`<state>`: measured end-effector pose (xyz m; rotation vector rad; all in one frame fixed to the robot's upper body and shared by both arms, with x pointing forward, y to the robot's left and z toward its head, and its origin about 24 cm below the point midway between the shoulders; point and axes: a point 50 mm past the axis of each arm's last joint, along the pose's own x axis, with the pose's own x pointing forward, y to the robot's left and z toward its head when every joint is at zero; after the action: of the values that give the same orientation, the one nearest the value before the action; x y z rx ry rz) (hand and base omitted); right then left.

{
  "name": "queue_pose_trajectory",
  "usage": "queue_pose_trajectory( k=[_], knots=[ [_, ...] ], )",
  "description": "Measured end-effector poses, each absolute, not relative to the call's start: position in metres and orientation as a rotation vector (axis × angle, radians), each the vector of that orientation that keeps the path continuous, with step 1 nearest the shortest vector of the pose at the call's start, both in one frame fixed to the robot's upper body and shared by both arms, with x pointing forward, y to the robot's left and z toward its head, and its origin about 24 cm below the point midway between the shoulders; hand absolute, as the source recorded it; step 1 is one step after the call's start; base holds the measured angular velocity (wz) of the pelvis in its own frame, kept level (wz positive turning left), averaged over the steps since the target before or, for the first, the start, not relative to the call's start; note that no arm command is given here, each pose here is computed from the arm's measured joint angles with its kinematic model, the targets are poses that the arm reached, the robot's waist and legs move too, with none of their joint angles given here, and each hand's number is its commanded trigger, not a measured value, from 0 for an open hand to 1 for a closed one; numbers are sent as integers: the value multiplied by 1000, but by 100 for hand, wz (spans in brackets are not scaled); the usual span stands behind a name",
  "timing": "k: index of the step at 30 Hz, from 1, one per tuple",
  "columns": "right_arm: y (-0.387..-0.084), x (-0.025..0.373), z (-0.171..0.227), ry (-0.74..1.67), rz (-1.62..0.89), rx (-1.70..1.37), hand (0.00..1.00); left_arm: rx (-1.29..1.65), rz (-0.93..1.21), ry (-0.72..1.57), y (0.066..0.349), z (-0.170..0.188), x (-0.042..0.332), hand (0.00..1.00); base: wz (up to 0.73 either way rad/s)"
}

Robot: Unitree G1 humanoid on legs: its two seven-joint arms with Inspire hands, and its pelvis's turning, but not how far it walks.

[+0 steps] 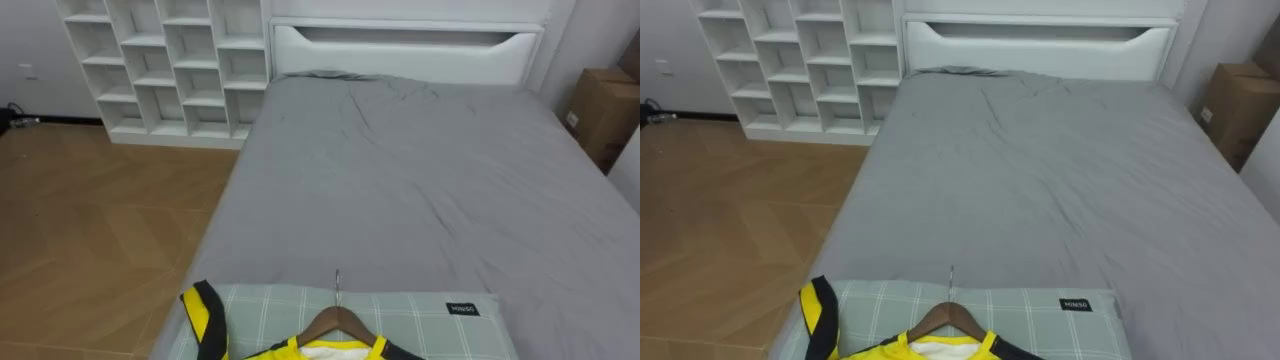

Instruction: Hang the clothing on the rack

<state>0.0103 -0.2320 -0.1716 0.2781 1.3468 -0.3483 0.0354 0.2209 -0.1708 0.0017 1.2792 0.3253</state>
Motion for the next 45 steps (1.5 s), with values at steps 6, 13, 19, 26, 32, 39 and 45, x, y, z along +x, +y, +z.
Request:
queue_pose_trajectory(
  k=[6,13,19,26,32,39,45],
  knots=[
    [-232,11,-171,1346,-330,270,0,5,323,1275,221,-171,37,0,-1],
    [-233,14,-171,1340,-321,275,0,6,325,1277,222,-170,36,0,-1],
    [-234,14,-171,1339,-306,277,0,6,325,1277,222,-170,36,0,0],
    [-234,16,-171,1331,-301,267,0,-2,325,1269,221,-170,39,0,0],
    [-234,25,-169,1292,-279,247,0,-22,344,1259,222,-170,37,0,0],
    [-236,29,-168,1266,-275,218,0,12,378,1226,226,-169,40,0,0],
    [-239,31,-167,1254,-279,175,0,107,527,1200,239,-164,39,0,3]
  ],
)
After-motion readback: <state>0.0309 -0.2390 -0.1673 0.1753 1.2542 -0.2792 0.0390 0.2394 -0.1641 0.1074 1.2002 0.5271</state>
